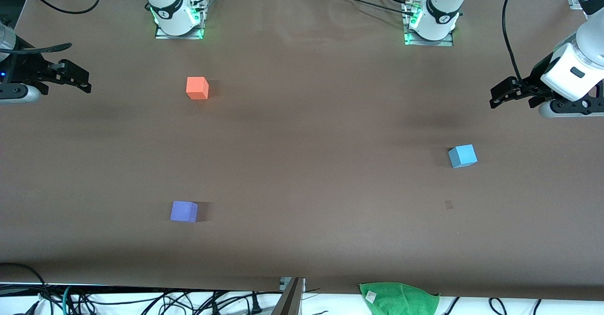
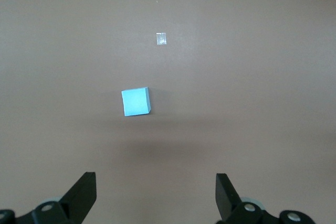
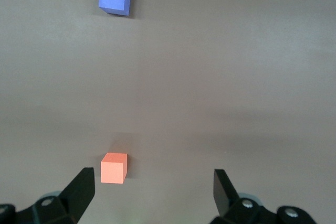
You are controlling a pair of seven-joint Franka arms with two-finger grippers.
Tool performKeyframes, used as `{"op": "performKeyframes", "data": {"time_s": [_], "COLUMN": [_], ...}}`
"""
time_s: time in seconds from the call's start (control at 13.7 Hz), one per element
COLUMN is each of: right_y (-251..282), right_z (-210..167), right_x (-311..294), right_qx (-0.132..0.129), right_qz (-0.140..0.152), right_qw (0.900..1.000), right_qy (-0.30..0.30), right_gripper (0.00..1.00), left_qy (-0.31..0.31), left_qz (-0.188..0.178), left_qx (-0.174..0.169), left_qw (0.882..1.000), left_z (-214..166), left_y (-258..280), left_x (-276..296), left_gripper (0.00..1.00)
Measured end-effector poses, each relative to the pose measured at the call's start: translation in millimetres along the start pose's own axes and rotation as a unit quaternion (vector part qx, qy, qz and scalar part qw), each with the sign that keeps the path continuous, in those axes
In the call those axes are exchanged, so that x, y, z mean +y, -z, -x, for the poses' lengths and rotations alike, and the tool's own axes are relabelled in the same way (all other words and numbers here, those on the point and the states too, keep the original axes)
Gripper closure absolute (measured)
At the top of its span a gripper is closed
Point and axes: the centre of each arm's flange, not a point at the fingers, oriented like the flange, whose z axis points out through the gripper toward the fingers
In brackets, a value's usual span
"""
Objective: Place blue block between orange and purple blocks
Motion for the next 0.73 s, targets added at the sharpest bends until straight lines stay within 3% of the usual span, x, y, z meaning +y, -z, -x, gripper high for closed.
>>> {"op": "performKeyframes", "data": {"time_s": [0.73], "right_y": [-3.9], "right_z": [-2.4], "right_x": [2.6], "right_qx": [-0.002], "right_qz": [0.0], "right_qw": [1.0], "right_qy": [-0.002], "right_gripper": [0.0], "left_qy": [0.0], "left_qz": [0.0], "left_qx": [0.007], "left_qw": [1.0], "left_z": [2.5], "left_y": [8.1], "left_x": [0.2], "left_gripper": [0.0]}}
